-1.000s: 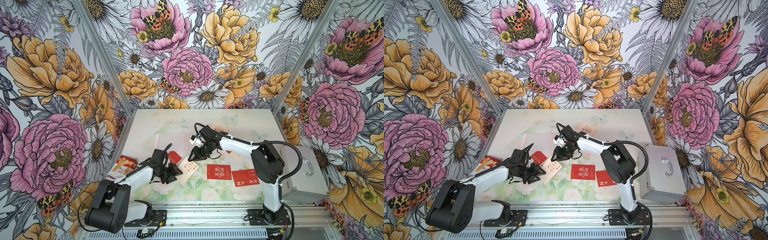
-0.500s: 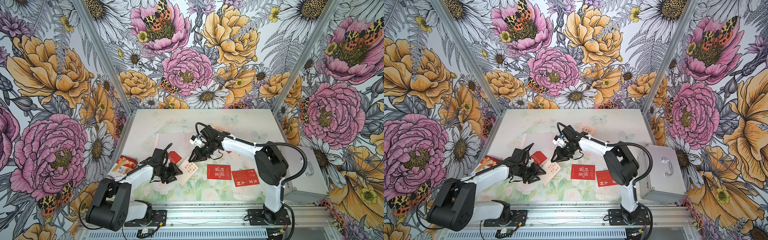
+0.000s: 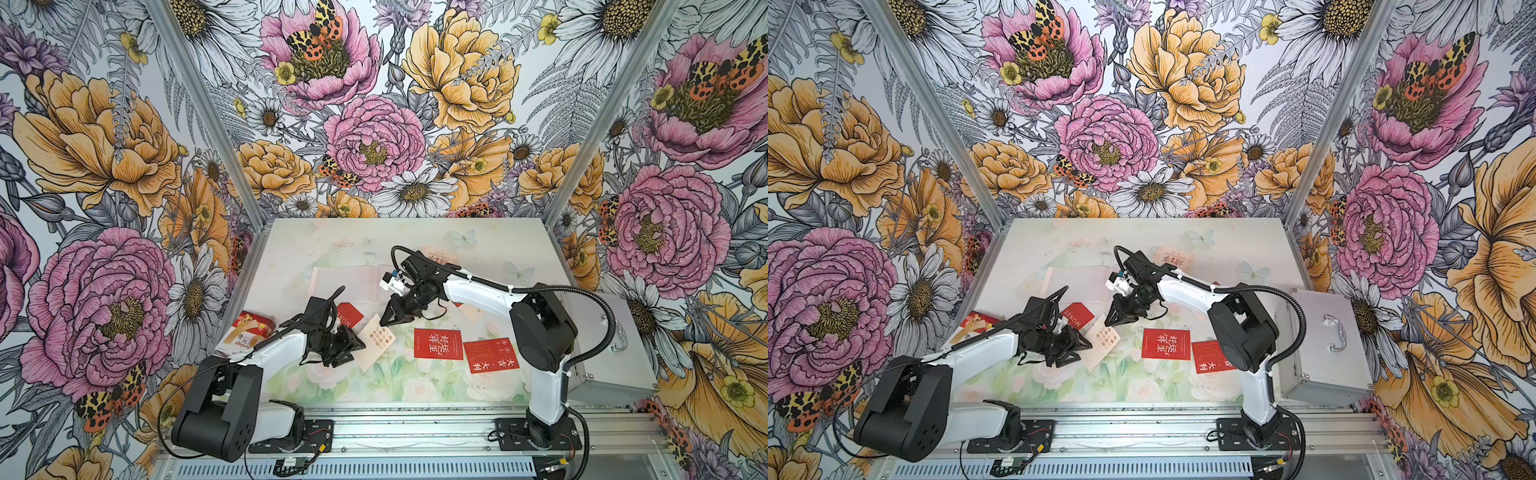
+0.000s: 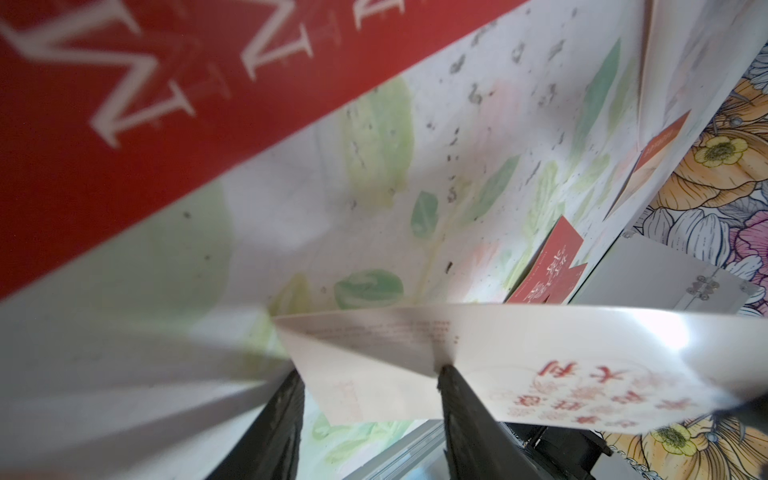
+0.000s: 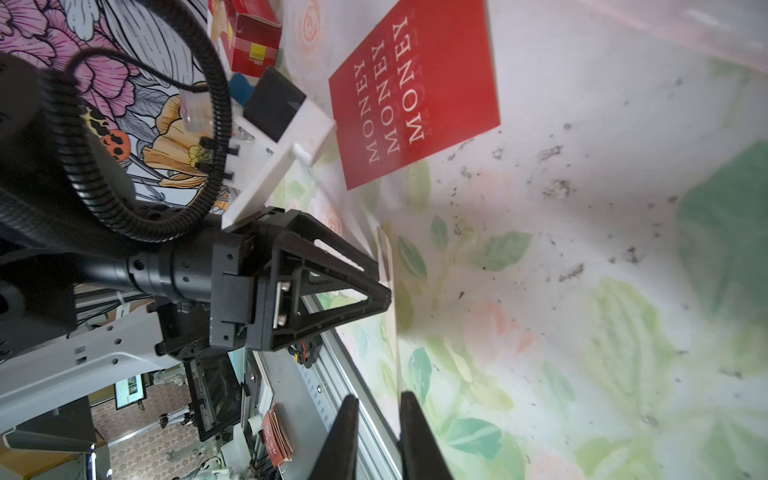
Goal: Place the photos into the photo albums
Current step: Pick up the photo at the center of the board.
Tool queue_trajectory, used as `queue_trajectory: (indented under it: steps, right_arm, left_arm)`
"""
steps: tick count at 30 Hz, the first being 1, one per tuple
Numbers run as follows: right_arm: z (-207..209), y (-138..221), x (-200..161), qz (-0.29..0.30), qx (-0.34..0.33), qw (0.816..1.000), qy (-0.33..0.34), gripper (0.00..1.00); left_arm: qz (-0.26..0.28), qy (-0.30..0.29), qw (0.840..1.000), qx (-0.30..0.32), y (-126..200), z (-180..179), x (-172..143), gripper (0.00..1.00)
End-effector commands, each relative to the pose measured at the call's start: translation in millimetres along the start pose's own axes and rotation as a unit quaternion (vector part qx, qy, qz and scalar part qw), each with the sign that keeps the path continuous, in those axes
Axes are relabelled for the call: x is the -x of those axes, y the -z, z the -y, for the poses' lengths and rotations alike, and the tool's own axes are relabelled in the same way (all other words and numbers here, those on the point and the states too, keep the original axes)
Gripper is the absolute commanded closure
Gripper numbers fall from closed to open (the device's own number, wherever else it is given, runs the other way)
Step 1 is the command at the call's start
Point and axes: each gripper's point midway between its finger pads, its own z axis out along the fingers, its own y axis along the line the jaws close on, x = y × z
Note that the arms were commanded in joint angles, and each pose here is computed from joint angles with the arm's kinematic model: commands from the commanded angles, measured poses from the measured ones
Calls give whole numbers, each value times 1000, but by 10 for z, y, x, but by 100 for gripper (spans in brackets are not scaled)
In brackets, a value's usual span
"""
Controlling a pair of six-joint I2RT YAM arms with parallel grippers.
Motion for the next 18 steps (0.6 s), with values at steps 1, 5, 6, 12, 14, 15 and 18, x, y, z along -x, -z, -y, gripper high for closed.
queue_trajectory:
  steps: [1,5,6,12,14,15,18]
  right_arm:
    - [68,6,-31,1,-27,1000,4,84]
    - [75,-9,-17,3,-34,999,7,92]
    - [71,-5,-13,4,-34,999,8,96]
    - [117,55,35,17,-48,999,7,100]
    - [122,92,49,23,-51,998,6,100]
    - [123,125,61,27,-51,998,6,100]
    - [79,274,119,46,-47,998,11,100]
  left_arm:
    - [54,-2,995,80,-62,-403,216,46]
    - [55,-1,995,78,-52,-395,220,46]
    - [56,-1,995,77,-48,-394,224,46]
    - [62,1,996,64,-4,-343,241,46]
    - [68,3,996,54,37,-314,266,46]
    - [72,6,996,46,67,-295,288,46]
    - [92,20,995,17,196,-233,385,45]
